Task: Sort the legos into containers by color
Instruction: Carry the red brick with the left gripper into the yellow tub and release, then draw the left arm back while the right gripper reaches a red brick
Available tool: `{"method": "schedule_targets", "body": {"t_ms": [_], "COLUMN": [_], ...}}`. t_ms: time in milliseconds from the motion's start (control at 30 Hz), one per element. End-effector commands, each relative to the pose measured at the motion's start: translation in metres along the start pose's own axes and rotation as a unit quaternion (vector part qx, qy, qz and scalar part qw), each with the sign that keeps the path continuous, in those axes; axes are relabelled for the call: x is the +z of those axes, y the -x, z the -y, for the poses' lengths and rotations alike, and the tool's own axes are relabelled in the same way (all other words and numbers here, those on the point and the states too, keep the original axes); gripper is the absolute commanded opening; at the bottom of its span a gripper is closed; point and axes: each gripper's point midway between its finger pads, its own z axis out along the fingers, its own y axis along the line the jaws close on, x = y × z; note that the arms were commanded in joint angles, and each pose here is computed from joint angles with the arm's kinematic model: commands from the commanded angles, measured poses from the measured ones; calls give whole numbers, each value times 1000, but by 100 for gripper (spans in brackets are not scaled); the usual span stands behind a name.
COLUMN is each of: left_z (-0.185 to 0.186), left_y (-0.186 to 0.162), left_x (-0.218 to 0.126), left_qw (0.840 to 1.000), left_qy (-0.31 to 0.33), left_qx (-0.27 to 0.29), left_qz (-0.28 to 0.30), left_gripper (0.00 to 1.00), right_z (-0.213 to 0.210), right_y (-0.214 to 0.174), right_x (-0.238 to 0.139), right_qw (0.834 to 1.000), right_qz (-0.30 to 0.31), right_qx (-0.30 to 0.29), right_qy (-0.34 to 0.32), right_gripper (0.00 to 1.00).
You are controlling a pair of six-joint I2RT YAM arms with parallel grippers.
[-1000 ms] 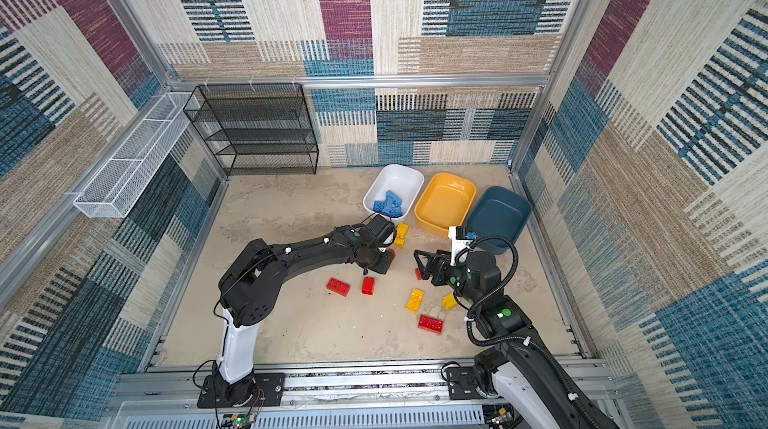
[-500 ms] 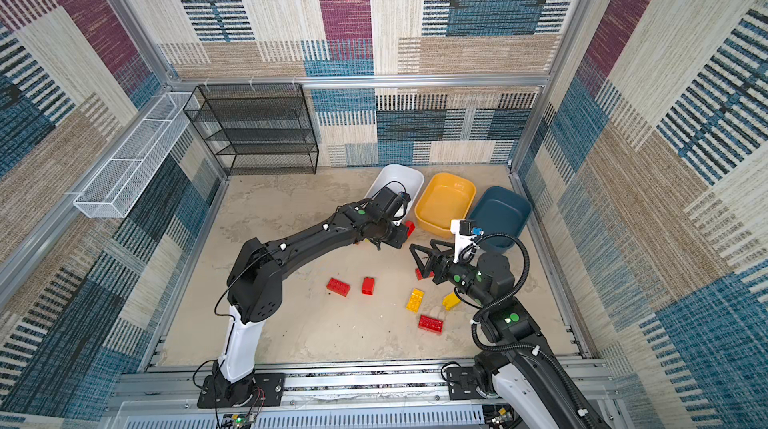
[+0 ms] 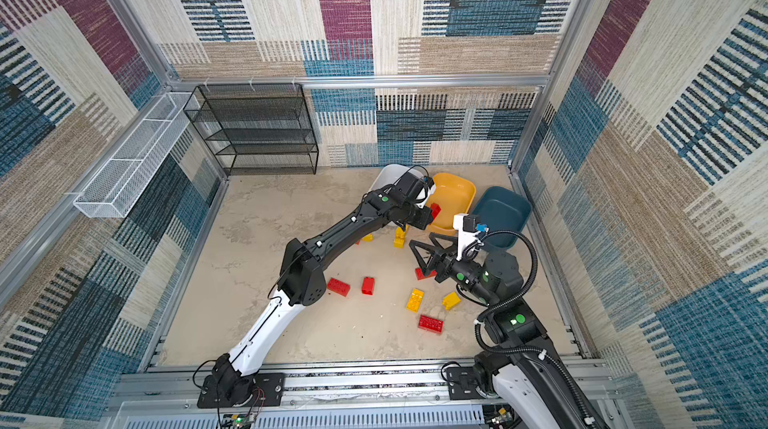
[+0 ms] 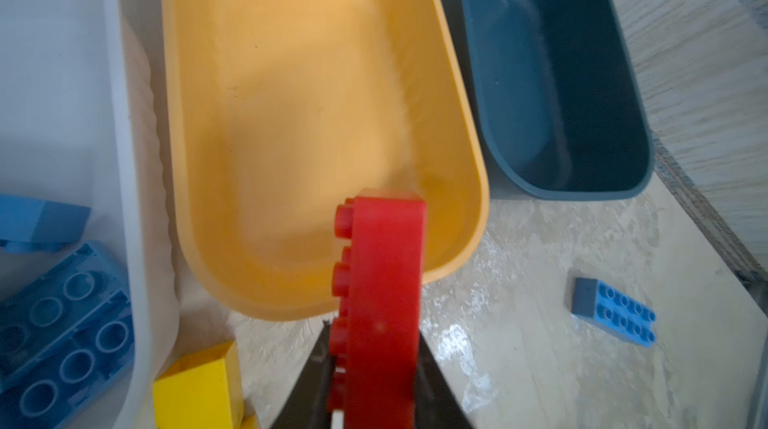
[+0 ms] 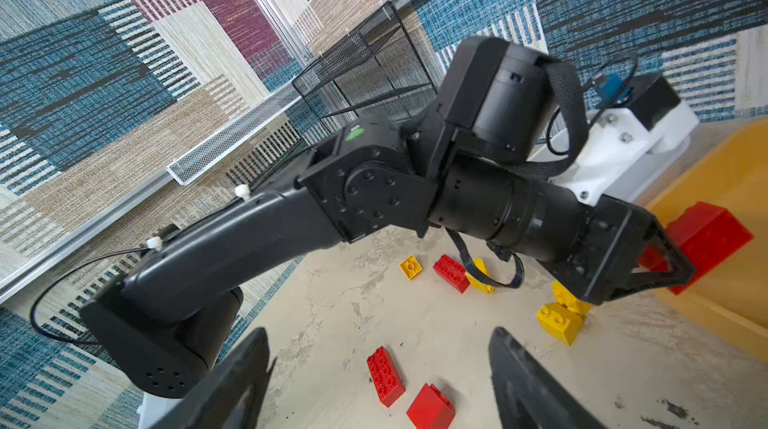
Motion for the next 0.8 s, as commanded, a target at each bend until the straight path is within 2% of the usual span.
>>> {"method": "schedule_targets", "body": {"t_ms": [0, 100, 267, 333, 500, 633, 767], "left_z": [-4, -5, -3, -1, 5, 4, 1], "left_y": [9, 14, 21, 23, 30, 35, 29], "left_x": [6, 7, 4, 2, -8, -26, -57], "left_qw": [999, 998, 997, 997, 996, 997, 997], "left_qy": [-20, -34, -40, -44, -53, -43, -36], "left_qx": [-39, -57, -56, -55, -49, -44, -49], "left_qz": [16, 23, 34, 37, 43, 46, 42], "left_gripper": [28, 28, 30, 36, 61, 66, 67], "right_z": [-2, 0, 2, 3, 6, 17, 40], "right_y": [8, 8, 8, 8, 9, 11, 5], "right_x": [-1, -1, -1, -1, -2, -6, -9], "right_qw": [1000, 1000, 1000, 1000, 999, 997, 990], "right_qz": [13, 10, 11, 9, 6, 1, -19], "right_qx": [-8, -9, -11, -10, -6, -5, -3], "right_qy": [-2, -8, -15, -17, -33, -72, -140], "right_gripper": [84, 84, 84, 85, 86, 84, 84]}}
